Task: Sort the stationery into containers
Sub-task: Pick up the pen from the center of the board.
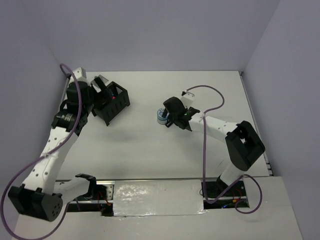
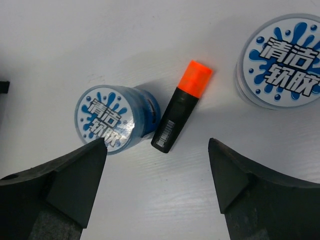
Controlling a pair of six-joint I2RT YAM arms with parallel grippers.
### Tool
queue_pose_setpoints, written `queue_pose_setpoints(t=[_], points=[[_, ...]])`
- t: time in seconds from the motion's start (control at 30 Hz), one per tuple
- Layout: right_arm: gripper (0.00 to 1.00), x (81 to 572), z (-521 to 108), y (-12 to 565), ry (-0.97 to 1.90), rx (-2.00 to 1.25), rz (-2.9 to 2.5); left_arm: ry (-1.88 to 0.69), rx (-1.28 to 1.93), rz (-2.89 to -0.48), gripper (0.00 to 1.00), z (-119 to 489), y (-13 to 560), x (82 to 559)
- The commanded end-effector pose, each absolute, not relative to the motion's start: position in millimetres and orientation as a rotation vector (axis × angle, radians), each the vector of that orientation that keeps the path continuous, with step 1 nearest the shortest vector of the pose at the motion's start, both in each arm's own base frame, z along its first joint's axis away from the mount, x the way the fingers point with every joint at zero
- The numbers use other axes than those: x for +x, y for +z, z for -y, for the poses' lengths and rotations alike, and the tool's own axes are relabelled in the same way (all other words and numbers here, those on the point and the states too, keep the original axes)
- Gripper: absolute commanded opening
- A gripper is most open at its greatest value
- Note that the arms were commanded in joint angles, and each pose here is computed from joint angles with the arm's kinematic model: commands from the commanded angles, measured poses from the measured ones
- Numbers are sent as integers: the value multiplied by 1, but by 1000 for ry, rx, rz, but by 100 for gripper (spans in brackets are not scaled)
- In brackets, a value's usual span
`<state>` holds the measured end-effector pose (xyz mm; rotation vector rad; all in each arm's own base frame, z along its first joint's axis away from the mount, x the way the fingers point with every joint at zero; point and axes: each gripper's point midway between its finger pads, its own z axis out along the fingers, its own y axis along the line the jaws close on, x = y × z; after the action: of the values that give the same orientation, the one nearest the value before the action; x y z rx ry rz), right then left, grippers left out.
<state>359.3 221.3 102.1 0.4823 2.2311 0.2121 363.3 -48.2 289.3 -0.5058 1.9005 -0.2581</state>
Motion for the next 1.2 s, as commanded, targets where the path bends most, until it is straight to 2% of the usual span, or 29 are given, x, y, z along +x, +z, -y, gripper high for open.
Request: queue_pose_setpoints(t=[0.0,0.13,0.23,0.47,1.07,1.13,1.17], points=[[86,369,-208,104,165,674,-2155,-362,-315,-2035,99,75,274,326],[78,369,-198,96,158,769,-2116,-364,-189,-2071,99,77,271,291],[76,374,-199,91,155,780,-2121,-319,-166,-2076,99,69,261,280],[72,380,-194,58,50,824,-2197,-322,-121,-2167,99,74,216,275],[64,379,-200,8,-26,796,-2332,-348,-77,-2186,99,79,210,272],[53,377,-199,5,-36,797,-2346,-348,-75,-2182,99,79,211,272],[44,375,-199,5,-35,801,-2348,-350,-74,-2183,99,79,211,272]])
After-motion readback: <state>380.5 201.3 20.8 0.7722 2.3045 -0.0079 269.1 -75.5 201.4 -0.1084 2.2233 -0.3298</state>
